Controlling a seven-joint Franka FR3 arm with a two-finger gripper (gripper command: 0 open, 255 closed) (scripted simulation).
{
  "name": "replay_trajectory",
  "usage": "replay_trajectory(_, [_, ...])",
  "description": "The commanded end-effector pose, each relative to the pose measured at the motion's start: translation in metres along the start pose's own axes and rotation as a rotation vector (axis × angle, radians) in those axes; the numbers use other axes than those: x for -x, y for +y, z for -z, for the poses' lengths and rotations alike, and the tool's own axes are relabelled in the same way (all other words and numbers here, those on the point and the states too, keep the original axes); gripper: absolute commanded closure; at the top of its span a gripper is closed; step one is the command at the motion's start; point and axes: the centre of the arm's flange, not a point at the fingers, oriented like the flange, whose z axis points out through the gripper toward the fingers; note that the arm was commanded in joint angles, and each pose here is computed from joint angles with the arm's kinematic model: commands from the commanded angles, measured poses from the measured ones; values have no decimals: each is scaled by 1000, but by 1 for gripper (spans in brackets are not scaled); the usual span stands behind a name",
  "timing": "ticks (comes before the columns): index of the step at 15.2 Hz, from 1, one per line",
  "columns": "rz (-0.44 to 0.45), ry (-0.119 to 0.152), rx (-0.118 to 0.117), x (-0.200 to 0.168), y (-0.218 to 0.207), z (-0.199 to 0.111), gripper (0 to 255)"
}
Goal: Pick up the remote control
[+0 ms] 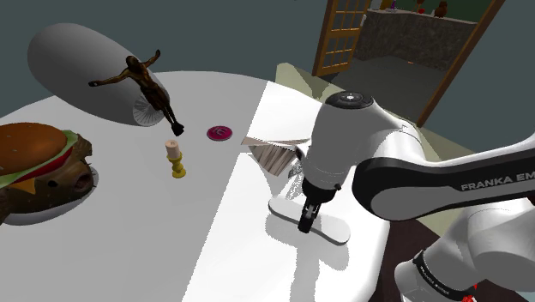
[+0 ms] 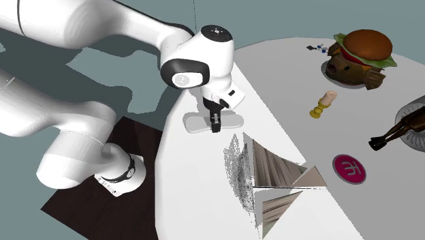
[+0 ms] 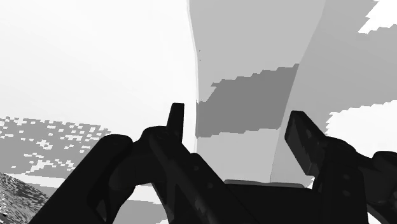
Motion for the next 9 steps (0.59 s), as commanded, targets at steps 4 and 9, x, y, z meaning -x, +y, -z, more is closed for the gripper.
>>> replay_trajectory(4, [0, 0, 0, 0, 1, 26, 255])
replay_trajectory(9, [0, 0, 0, 0, 1, 53, 255])
